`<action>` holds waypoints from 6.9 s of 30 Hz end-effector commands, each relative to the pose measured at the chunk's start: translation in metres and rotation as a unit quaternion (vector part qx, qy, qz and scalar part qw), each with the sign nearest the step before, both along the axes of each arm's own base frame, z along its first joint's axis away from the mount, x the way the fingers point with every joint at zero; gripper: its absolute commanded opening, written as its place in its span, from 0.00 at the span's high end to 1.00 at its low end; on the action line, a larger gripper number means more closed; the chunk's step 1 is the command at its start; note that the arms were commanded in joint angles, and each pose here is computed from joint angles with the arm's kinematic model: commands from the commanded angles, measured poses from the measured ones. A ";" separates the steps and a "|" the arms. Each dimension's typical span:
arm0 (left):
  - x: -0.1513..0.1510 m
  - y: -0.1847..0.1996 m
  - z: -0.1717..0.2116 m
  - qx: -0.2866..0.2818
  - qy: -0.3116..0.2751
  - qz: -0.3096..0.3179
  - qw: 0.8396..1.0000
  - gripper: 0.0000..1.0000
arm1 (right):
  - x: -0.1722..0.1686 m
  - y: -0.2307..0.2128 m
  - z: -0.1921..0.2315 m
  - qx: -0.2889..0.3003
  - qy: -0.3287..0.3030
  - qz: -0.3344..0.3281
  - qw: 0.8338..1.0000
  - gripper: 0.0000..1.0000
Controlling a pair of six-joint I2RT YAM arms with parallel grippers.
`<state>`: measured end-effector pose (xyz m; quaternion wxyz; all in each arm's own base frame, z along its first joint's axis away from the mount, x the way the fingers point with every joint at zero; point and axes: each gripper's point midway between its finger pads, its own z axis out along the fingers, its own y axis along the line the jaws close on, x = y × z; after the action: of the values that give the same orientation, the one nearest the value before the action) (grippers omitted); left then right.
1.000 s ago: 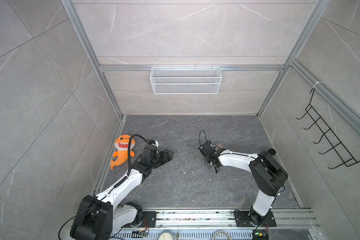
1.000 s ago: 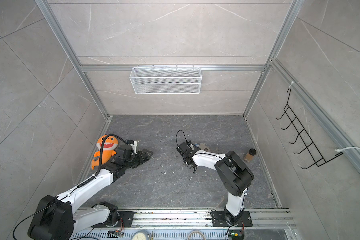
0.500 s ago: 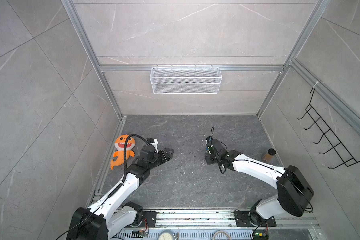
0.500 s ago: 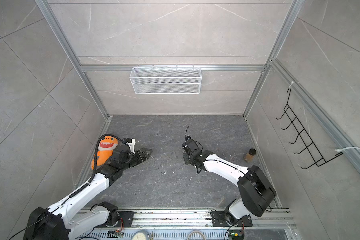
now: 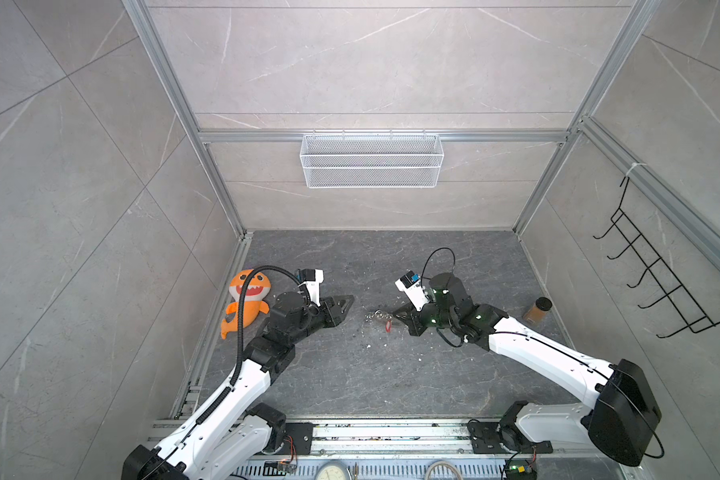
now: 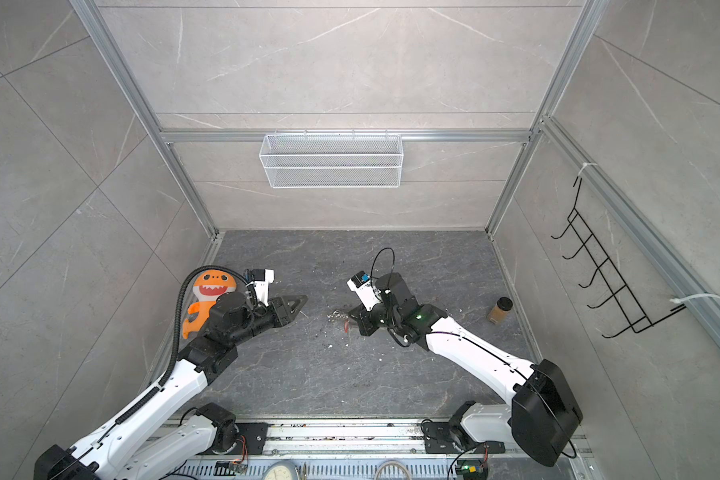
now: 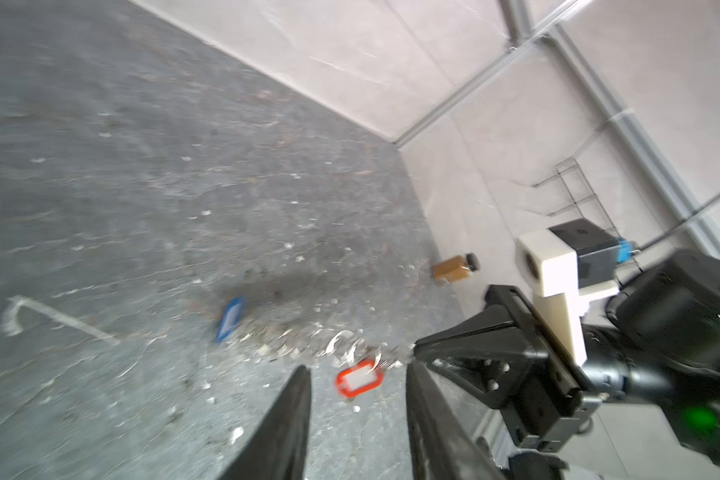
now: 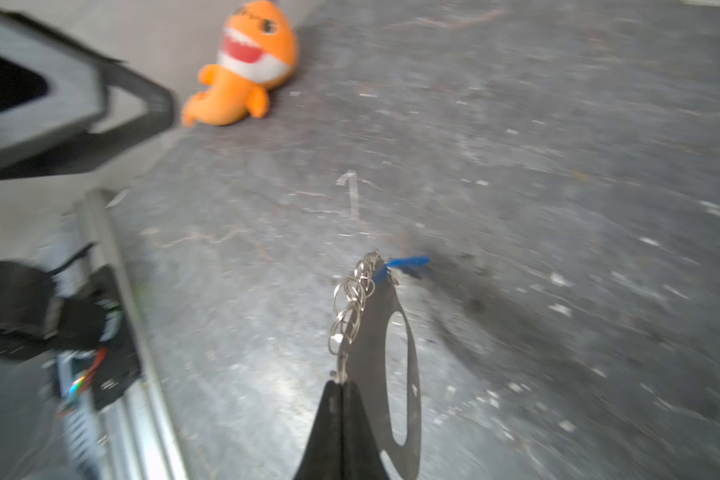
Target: Remove the keys from the keyring
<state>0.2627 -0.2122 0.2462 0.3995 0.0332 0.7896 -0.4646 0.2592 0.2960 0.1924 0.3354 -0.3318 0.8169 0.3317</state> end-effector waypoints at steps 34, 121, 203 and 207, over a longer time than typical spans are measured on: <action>-0.072 -0.055 0.036 -0.038 -0.137 -0.235 0.961 0.38 | -0.054 0.018 0.121 0.195 -0.011 0.209 0.958 1.00; -0.086 -0.049 0.062 0.016 -0.272 -0.195 0.942 0.79 | -0.059 0.032 0.125 0.172 0.015 0.261 0.950 1.00; -0.110 -0.039 0.102 -0.065 -0.319 -0.188 0.927 1.00 | -0.038 0.007 0.146 0.240 -0.040 0.086 0.966 0.56; -0.114 -0.040 0.104 -0.068 -0.322 -0.198 0.923 1.00 | -0.067 0.018 0.153 0.289 -0.009 0.183 0.940 0.56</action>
<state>0.1610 -0.2546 0.3233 0.5088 0.2966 0.6077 -0.5328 0.2175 0.3057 0.3380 0.3944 -0.3249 0.6585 0.5525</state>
